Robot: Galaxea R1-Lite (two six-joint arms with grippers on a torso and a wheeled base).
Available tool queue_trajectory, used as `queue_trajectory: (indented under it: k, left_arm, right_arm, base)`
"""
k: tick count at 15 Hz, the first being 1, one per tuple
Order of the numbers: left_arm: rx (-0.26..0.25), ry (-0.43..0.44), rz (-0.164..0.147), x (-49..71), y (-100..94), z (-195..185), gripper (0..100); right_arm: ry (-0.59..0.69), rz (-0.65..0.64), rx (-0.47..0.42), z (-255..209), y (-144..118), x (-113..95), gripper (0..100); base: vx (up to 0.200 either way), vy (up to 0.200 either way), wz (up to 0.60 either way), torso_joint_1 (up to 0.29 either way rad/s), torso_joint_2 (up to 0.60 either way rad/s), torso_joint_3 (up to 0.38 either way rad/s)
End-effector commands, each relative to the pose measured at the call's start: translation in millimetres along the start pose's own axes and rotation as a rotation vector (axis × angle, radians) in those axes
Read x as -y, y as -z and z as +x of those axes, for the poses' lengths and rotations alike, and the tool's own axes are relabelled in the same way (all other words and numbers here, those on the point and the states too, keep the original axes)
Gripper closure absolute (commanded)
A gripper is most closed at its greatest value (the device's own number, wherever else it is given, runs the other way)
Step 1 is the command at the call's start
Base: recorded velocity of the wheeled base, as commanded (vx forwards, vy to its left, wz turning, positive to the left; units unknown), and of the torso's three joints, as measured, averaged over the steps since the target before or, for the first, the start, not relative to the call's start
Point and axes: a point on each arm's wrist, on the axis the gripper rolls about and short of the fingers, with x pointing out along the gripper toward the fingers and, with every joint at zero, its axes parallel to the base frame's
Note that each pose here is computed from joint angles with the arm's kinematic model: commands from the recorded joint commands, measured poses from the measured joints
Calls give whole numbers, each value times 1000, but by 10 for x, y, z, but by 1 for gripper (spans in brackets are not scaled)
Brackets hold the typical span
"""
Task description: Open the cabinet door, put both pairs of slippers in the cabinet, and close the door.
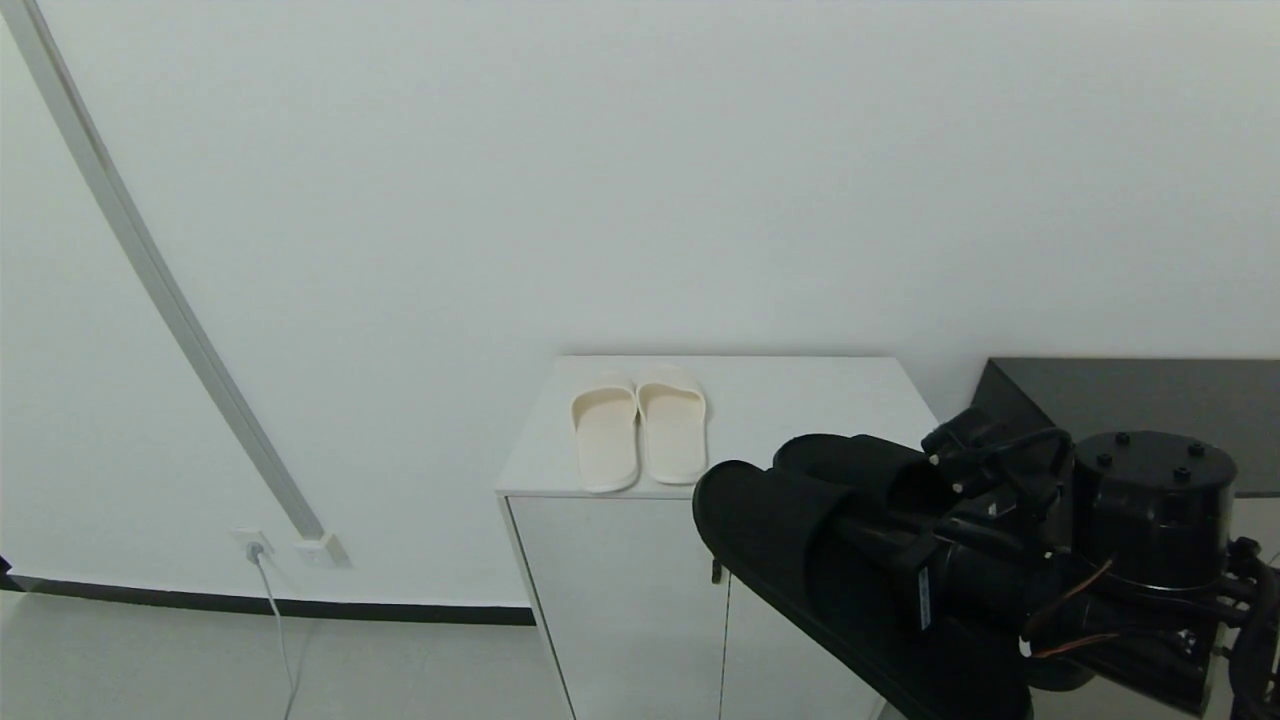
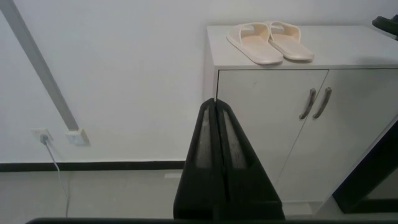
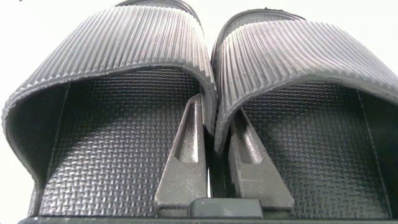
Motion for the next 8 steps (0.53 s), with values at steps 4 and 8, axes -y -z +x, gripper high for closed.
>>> queue_trajectory:
  k: [4,8]
  left_arm:
    - [0,0,0,0,-1,1,100]
    - [-2,0,0,0,1,1,100]
  right_arm:
    - [-3,-19,-13,2,33,-3,100]
    - [-1,-19,-13,2,33,-2,100]
  base:
    - [0,0,-300,2,2,-1]
    - [0,0,0,0,0,0]
